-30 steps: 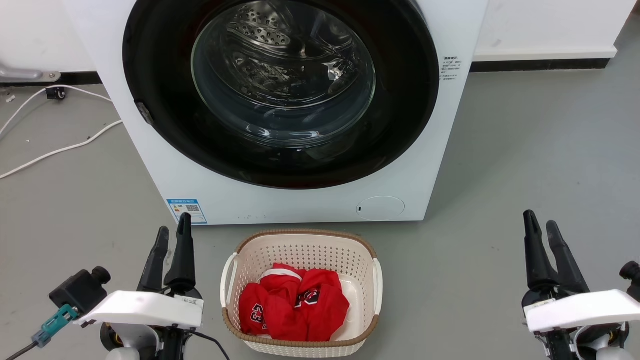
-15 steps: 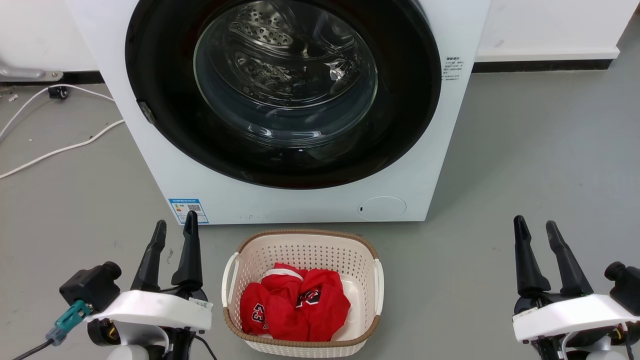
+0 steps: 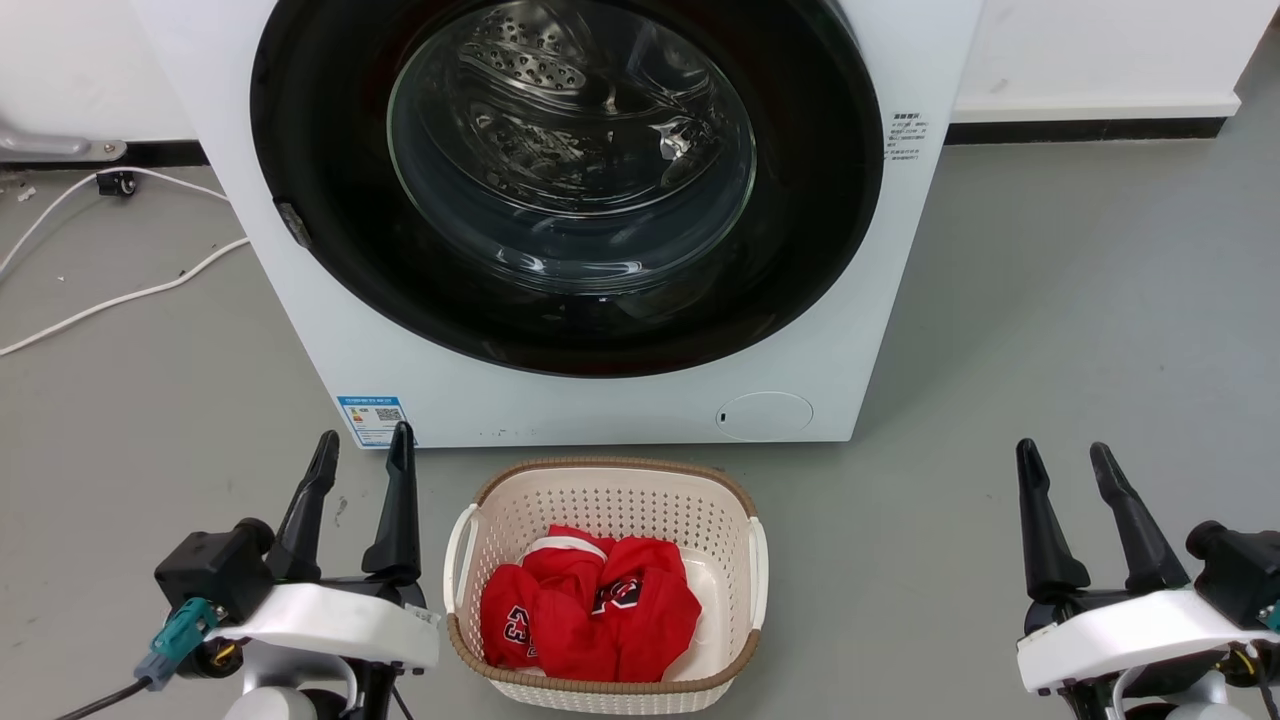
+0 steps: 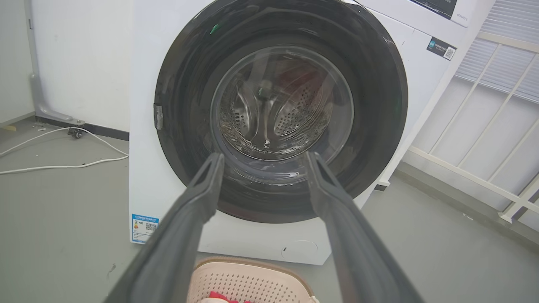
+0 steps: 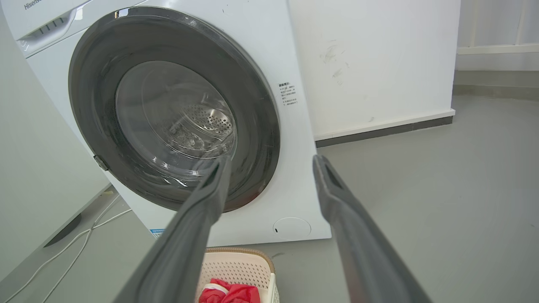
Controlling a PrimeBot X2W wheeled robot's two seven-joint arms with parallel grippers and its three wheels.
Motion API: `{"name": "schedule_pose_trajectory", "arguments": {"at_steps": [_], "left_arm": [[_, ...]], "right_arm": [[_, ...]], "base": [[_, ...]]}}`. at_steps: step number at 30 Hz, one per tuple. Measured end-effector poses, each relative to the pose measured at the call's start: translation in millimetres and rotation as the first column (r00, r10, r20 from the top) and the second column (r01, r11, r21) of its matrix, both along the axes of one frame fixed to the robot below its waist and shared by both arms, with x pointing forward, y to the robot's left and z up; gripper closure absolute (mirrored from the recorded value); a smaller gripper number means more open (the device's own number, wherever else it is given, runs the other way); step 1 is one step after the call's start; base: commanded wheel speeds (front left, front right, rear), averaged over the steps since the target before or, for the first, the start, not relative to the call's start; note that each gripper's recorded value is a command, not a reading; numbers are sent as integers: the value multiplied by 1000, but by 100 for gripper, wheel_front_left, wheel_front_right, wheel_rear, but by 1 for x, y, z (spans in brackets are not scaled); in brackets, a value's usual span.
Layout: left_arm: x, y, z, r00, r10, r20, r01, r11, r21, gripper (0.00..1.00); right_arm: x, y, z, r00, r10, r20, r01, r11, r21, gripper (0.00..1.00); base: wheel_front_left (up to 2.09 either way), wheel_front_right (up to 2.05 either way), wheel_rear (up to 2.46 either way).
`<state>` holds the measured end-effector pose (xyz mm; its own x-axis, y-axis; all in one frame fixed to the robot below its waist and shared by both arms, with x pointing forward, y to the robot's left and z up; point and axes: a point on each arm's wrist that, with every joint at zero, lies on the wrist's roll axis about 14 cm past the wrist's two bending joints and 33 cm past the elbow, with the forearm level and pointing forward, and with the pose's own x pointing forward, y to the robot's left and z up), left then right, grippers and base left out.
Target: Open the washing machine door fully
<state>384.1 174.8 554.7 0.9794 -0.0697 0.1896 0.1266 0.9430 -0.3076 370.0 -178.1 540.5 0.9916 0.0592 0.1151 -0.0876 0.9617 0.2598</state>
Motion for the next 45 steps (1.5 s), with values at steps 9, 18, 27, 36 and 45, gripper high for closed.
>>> {"name": "schedule_pose_trajectory", "arguments": {"at_steps": [9,18,27,36,45], "left_arm": [[0,-4,0,1000,-4,14,2,996,93,0],[-1,-7,2,999,-5,34,-1,985,172,0],[-2,-9,2,999,-9,48,-3,971,237,0],[-2,-12,3,998,-12,65,-8,956,293,0],[-2,-15,6,996,-16,86,-14,940,341,0]], "right_arm": [[-1,2,-1,1000,3,-2,-3,998,-70,0],[-3,3,-3,1000,5,-6,-5,992,-127,0],[-4,6,-2,1000,11,6,-10,984,-179,0],[-4,8,-1,1000,16,22,-11,976,-219,0],[-5,10,-2,999,19,32,-10,964,-266,0]], "base": [[0,0,0],[0,0,0],[0,0,0],[0,0,0],[0,0,0]]}}
